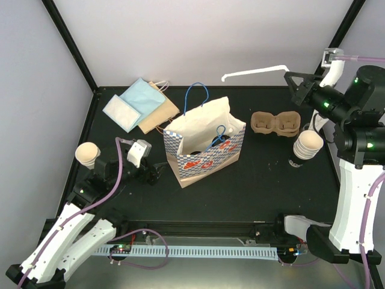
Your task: Pack the takeout coffee
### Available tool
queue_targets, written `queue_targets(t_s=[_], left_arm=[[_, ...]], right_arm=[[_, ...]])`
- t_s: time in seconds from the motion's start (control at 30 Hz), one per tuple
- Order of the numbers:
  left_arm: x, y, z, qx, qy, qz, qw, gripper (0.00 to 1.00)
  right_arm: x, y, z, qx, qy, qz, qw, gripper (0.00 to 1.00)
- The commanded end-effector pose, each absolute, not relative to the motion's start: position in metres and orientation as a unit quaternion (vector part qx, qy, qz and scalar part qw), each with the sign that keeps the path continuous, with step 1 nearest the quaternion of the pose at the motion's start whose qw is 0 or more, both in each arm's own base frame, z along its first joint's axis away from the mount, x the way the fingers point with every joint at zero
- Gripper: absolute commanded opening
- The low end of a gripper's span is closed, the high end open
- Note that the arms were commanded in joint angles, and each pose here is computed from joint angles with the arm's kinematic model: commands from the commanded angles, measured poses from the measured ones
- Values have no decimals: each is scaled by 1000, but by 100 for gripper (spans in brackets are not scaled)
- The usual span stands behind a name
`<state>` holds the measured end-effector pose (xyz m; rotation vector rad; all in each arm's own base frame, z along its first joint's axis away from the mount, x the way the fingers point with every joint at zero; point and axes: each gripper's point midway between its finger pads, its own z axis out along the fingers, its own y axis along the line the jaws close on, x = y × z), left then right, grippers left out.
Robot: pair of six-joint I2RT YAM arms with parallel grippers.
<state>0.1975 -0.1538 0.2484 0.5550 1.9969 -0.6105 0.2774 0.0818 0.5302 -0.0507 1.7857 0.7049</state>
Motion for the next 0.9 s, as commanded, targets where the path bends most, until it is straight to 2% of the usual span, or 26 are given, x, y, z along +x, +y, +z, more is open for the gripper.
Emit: queue_targets(t_s=[0.0,0.27,0.53,0.73,0.87], left_arm=[[202,-151,255,220,809,-242,489,98],[203,-150,253,218,812,-238,486,98],[203,-150,255,218,811,-239,489,98],[203,-150,254,218,811,-238,487,98],[203,-150,253,217,813,-237,486,98]], right_arm=[[246,125,560,-116,703,419,563,1],[238,154,552,-166,705,432,537,1],[258,154,515,-152,740,394,523,1],[283,147,476,-133,775,343,514,1],[308,147,437,-120,831,248,482,1]])
